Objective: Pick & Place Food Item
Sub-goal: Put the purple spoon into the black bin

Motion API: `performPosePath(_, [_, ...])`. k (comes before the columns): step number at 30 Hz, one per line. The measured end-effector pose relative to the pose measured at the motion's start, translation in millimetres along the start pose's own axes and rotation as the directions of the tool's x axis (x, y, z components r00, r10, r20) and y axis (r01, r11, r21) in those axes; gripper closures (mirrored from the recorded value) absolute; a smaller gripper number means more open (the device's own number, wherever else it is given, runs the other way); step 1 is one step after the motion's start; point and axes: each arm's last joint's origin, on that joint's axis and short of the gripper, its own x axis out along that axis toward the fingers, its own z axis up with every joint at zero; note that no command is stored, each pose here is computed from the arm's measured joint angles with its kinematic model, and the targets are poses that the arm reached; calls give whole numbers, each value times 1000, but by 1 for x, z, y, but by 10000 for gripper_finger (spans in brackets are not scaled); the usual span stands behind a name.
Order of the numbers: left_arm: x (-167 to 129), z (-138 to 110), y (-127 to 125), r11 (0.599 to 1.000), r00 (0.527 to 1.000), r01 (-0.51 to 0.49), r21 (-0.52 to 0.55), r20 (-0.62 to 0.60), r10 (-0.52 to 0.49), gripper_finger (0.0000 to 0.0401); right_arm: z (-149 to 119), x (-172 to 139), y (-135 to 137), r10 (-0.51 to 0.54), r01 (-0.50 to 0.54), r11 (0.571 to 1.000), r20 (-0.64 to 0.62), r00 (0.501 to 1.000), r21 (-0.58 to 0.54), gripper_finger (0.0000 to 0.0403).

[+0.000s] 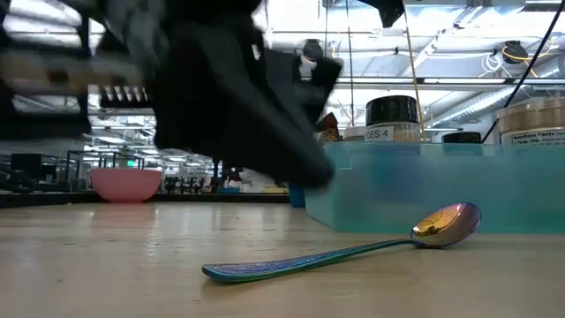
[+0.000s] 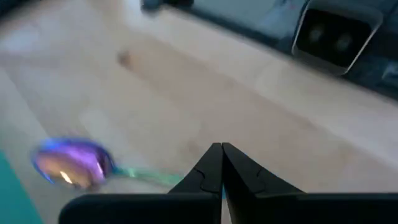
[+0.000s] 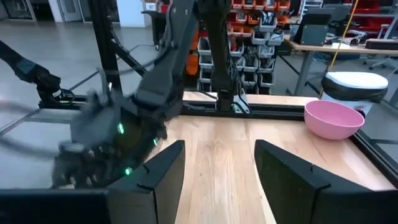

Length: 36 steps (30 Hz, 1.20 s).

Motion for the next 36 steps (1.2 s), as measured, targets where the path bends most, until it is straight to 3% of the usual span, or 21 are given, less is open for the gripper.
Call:
performPosePath(6, [13, -11, 0, 993, 995, 96, -75, 3, -96, 397, 0, 0, 0, 0, 0, 1000, 4, 1000, 2, 218])
performPosePath(9, [16, -20, -1, 976, 990, 131, -175, -34, -139, 393, 0, 0, 0, 0, 0, 1000, 3, 1000, 1, 218])
performPosePath(14, [12, -30, 0, 932, 975, 103, -349, -150, -164, 396, 0, 0, 0, 0, 0, 1000, 3, 1000, 1, 218])
performPosePath(17, [10, -37, -4, 914, 955, 75, -399, -236, -181, 392, 0, 0, 0, 0, 0, 1000, 3, 1000, 1, 218])
performPosePath(28, [-2, -29, -22, 882, 909, 35, -471, -352, -224, 397, 0, 0, 0, 2, -2, 1000, 2, 1000, 3, 218])
performPosePath(36, [-38, -19, -33, 880, 818, -52, -473, -526, -234, 397, -1, 0, 1, 4, -4, 1000, -6, 1000, 6, 218])
